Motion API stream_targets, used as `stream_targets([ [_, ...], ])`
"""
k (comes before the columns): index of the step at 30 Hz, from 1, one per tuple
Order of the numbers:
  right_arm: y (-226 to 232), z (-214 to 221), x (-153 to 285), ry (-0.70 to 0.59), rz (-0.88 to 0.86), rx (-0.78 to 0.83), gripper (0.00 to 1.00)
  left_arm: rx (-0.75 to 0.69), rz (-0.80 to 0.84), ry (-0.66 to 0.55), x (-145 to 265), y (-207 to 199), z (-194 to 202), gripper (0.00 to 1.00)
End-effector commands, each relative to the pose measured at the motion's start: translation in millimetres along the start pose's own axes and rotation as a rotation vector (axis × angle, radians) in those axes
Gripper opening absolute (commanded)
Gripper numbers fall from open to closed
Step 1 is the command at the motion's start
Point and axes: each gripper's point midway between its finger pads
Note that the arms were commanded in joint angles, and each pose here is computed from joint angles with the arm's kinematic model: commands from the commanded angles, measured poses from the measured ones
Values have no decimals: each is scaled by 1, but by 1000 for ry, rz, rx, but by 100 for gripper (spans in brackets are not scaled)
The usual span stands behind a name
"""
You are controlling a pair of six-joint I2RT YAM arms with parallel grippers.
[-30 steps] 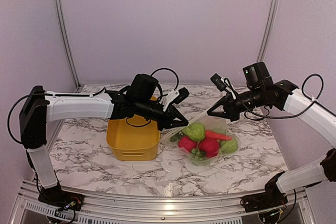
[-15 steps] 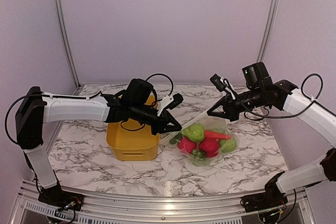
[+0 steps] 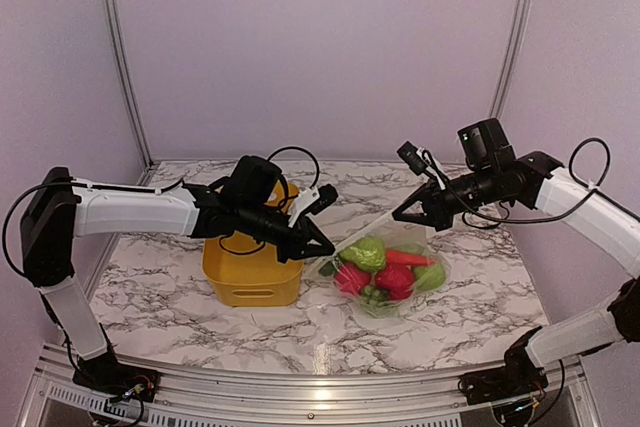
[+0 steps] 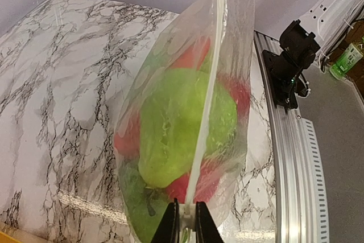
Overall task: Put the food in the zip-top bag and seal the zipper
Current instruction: Zip the zipper of the food storage bag.
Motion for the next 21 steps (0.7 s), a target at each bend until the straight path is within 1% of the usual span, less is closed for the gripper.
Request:
stream_targets([
  [1, -8, -29, 11, -65, 44, 55, 0, 62, -23, 96, 8, 8, 34, 5],
  [13, -13, -34, 7, -61, 38, 50, 0, 72, -31, 121, 13, 12, 49, 6],
  [19, -12, -35, 2, -61, 5, 37, 0, 78, -34, 94, 12, 14, 40, 12],
  [20, -12, -35, 2, -62, 8, 37, 0, 79, -37, 92, 12, 15, 38, 16],
  [21, -12, -36, 2, -62, 12, 36, 0, 81, -45, 88, 12, 16, 37, 23],
])
Point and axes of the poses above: each gripper's point midway between its finger pads, its own x axis back along the fingers, its own y axis along the line the jaws close on, z = x × y, and after that the axes turned 6 degrees about x, right-handed
